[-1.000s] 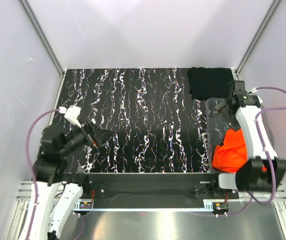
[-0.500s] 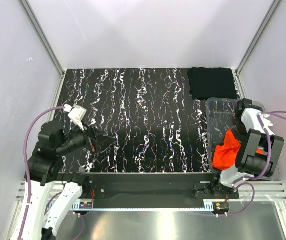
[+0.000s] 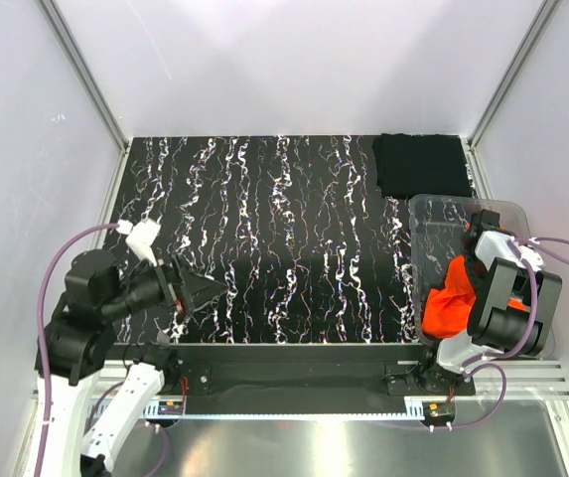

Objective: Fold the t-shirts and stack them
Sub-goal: Grab the tshirt from the pile

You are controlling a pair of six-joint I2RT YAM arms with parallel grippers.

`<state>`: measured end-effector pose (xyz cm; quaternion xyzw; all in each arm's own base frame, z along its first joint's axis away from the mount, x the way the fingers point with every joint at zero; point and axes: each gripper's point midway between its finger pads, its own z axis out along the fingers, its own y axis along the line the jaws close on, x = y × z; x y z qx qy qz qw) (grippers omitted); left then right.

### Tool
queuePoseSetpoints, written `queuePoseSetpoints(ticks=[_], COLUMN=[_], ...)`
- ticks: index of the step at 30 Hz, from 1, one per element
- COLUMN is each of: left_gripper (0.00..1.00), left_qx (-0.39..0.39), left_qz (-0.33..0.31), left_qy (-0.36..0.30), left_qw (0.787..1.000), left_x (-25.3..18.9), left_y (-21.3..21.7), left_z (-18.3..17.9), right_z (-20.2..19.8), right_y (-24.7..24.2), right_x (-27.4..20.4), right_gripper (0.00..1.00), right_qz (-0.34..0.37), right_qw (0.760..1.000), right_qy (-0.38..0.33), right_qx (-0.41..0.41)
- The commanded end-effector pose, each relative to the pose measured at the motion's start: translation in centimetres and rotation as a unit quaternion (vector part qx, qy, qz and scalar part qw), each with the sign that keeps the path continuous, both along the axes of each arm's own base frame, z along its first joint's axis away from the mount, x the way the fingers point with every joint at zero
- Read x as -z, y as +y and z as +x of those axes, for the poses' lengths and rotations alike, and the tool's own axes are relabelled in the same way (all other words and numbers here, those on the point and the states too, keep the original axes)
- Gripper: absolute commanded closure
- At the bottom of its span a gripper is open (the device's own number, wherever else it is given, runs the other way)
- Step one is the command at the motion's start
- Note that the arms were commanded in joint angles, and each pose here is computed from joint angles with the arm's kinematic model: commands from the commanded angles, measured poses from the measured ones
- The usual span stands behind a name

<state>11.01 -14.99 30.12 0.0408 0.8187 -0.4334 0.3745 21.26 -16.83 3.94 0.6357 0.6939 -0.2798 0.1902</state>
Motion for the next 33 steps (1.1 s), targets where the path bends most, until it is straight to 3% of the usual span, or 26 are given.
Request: queuePoseSetpoints(ticks=[1, 9, 12, 15, 16, 18, 21, 25, 27, 30, 32, 33], left_gripper=[0.01, 0.01, 0.01, 0.01, 0.01, 0.01, 0.01, 0.01, 0.01, 0.01, 0.01, 0.03], left_qx=[-0.003, -0.015, -0.013, -0.013, -0.014, -0.014, -0.009, -0.013, -0.025, -0.049, -0.048, -0.042], left_qz=[-0.042, -0.077, -0.08, -0.078, -0.076, -0.076, -0.072, -0.069, -0.067, -0.074, -0.081, -0.085], left_qy=[0.007, 0.021, 0.025, 0.031, 0.039, 0.05, 0.066, 0.076, 0.079, 0.077, 0.076, 0.083], left_qw=[0.999, 0.997, 0.996, 0.996, 0.996, 0.996, 0.995, 0.995, 0.994, 0.993, 0.993, 0.992], left_x=[-2.0, -3.1, -3.3, -3.0, -2.7, -2.3, -1.7, -1.5, -1.4, -1.7, -1.7, -1.4], left_y=[-0.3, -0.2, -0.3, -0.4, -0.4, -0.5, -0.8, -0.9, -0.8, -0.7, -0.9, -1.2], left_z=[-1.6, -3.1, -3.1, -2.9, -2.6, -2.4, -2.0, -1.2, -0.5, 0.7, 1.2, 1.4], right_z=[1.5, 0.5, 0.8, 1.6, 2.0, 3.0, 4.3, 7.5, 8.2, 10.5, 12.2, 13.5], right_y=[-1.9, -2.1, -2.1, -2.1, -2.2, -2.0, -1.0, 0.4, 1.4, 4.0, 6.5, 9.4], right_x=[-1.0, 1.4, 1.2, 0.4, -0.4, -2.1, -4.7, -12.9, -15.0, -20.7, -25.1, -28.1], right_gripper=[0.32, 0.38, 0.54, 0.77, 0.89, 1.0, 1.0, 1.0, 1.0, 1.0, 1.0, 1.0], right_qz=[-0.04, -0.033, -0.033, -0.033, -0.036, -0.034, -0.02, -0.012, 0.006, 0.028, 0.048, 0.066], right_qw=[0.998, 0.999, 0.999, 0.997, 0.997, 0.994, 0.985, 0.955, 0.951, 0.919, 0.885, 0.856], right_qy=[-0.037, -0.034, -0.042, -0.061, -0.068, -0.092, -0.146, -0.274, -0.28, -0.352, -0.411, -0.451], right_qx=[-0.002, 0.002, -0.002, -0.017, -0.028, -0.056, -0.085, -0.11, -0.131, -0.174, -0.213, -0.243])
